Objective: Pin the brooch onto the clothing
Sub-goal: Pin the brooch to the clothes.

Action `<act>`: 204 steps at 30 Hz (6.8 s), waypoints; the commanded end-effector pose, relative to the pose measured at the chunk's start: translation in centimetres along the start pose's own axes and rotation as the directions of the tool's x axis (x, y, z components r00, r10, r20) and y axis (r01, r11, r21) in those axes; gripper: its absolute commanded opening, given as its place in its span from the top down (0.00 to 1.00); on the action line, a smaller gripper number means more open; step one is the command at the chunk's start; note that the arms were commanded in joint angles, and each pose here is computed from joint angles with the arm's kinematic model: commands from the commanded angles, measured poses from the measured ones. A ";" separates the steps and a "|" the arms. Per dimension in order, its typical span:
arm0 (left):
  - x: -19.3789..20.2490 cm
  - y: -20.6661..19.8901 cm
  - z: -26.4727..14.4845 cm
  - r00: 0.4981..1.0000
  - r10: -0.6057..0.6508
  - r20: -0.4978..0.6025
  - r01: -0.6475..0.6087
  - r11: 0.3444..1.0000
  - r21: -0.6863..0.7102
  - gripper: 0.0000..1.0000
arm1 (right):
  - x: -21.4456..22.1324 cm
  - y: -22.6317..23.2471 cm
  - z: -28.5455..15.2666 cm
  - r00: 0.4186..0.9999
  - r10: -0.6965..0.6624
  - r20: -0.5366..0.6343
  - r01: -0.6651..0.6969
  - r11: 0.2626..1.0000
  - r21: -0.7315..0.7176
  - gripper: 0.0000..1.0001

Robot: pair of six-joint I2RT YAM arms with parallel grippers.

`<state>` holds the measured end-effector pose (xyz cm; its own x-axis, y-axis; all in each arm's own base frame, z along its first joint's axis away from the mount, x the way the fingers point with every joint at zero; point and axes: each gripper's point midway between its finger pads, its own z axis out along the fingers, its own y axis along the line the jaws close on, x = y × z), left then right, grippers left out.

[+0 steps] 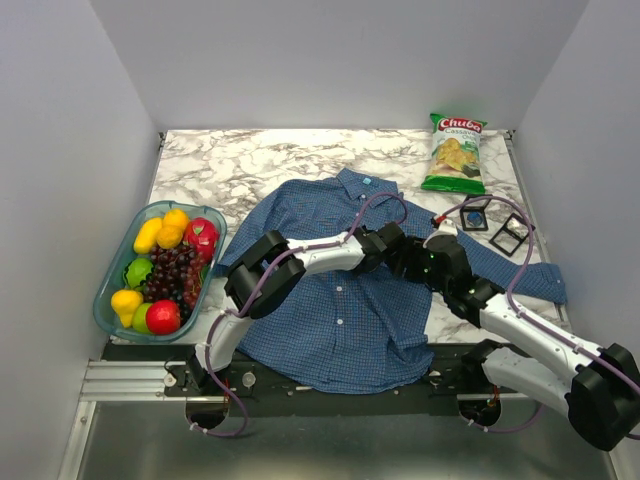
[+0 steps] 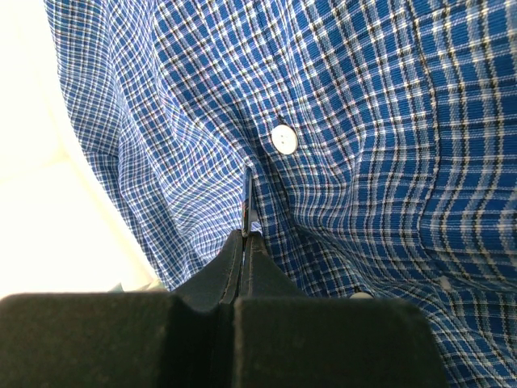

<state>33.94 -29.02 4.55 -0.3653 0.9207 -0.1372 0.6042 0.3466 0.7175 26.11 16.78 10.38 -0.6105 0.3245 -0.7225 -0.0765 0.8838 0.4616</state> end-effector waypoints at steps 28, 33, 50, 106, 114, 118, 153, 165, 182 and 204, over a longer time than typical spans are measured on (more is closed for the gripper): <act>-5.8 -4.6 -8.6 0.956 -0.065 0.287 0.015 0.984 0.175 1.00 | -3.3 1.5 -0.1 0.991 0.034 0.126 -0.030 0.999 -0.036 0.35; -6.3 -4.4 -9.6 0.944 -0.112 0.312 0.040 0.973 0.227 1.00 | -3.3 1.4 -0.2 0.991 0.034 0.127 -0.030 0.999 -0.031 0.35; -7.9 -3.1 -12.3 0.884 -0.299 0.361 0.138 0.902 0.409 1.00 | -3.4 1.3 -0.3 0.991 0.030 0.131 -0.027 0.999 -0.022 0.34; -8.5 2.4 -14.6 0.662 -0.706 0.250 0.208 0.494 0.844 1.00 | 4.9 -1.7 2.4 0.999 -0.038 -0.020 0.037 0.997 -0.063 0.35; -8.0 2.8 -13.0 0.662 -0.718 0.216 0.241 0.477 0.845 1.00 | 5.0 -1.8 2.1 1.000 -0.021 -0.019 0.019 0.998 -0.060 0.34; -7.7 2.9 -12.1 0.668 -0.712 0.214 0.268 0.499 0.824 1.00 | 2.9 -0.2 1.0 1.000 0.014 -0.002 -0.014 0.997 -0.079 0.33; -8.6 2.3 -16.3 0.624 -0.758 0.191 0.160 0.363 0.918 1.00 | 1.8 1.1 0.2 0.998 -0.032 0.056 0.041 0.986 -0.164 0.32; -7.4 3.4 -18.6 0.596 -0.790 0.147 0.073 0.235 0.969 1.00 | -1.1 2.9 -1.4 0.971 -0.184 0.152 0.222 0.931 -0.291 0.21; -5.3 1.9 -17.9 0.672 -0.733 0.104 0.003 0.143 0.990 1.00 | -3.0 7.3 -4.3 0.917 -0.305 0.257 0.398 0.745 -0.536 0.25; -5.2 2.1 -18.4 0.672 -0.734 0.098 -0.026 0.109 0.994 1.00 | -3.6 8.2 -2.1 0.913 -0.329 0.240 0.407 0.725 -0.556 0.41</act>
<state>24.33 -36.09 17.93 -0.6347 0.3859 -0.6695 0.7702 0.2453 -0.5887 25.46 21.47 15.84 -0.3950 0.0730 -0.9158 -0.7023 0.6186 0.3523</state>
